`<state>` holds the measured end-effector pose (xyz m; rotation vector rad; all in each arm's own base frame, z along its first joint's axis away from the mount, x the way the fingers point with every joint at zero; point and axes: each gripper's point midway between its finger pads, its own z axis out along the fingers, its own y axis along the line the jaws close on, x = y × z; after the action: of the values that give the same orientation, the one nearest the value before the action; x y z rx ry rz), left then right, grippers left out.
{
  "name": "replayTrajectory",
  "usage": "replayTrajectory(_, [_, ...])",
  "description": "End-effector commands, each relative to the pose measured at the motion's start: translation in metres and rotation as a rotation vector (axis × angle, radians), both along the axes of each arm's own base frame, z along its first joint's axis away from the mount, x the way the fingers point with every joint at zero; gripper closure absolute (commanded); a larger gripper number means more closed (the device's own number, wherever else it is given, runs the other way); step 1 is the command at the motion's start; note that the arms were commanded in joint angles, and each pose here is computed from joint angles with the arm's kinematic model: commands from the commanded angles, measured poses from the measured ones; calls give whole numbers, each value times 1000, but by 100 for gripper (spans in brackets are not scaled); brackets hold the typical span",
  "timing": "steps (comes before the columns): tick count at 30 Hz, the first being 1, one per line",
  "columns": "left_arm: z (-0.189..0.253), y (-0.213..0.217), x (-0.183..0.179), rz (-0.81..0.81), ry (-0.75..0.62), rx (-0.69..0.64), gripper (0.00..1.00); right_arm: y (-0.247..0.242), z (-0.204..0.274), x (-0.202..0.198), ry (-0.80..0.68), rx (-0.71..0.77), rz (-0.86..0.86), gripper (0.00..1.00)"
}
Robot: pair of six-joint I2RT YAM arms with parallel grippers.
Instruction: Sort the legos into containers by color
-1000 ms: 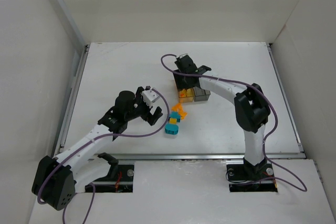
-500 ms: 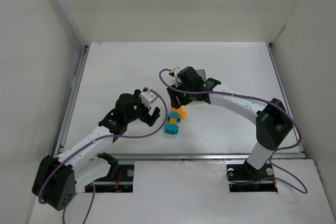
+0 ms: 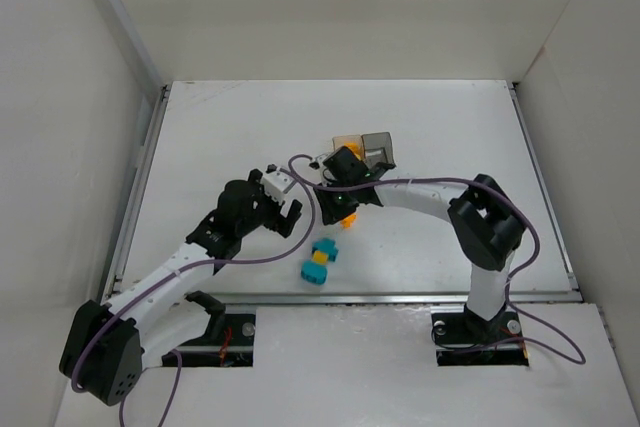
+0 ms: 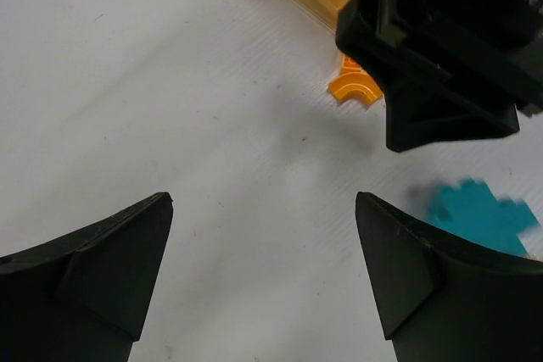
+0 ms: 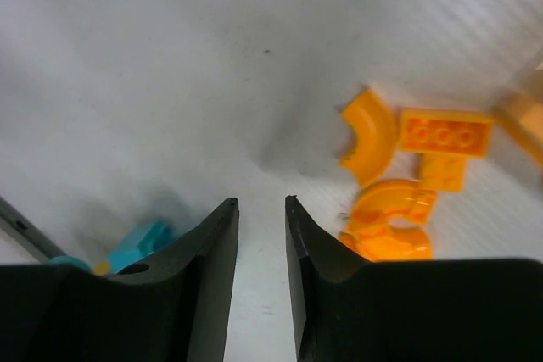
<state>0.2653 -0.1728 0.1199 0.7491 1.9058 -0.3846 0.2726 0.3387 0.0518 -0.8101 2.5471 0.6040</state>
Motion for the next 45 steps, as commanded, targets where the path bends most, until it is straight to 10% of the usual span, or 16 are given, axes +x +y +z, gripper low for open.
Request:
replayTrajectory(1, [13,3,7,36,-49,-29,13,27,6,-24,14,60,119,66])
replayTrajectory(11, [13,3,7,36,-49,-29,13,22,35,-11,-61,74,28,62])
replayTrajectory(22, [12,3,5,19,-59,-17,12,-42,33,4,-161,-147,-232,28])
replayTrajectory(45, [15,3,4,19,-67,-22,12,-48,-27,25,-106,-197,-272,39])
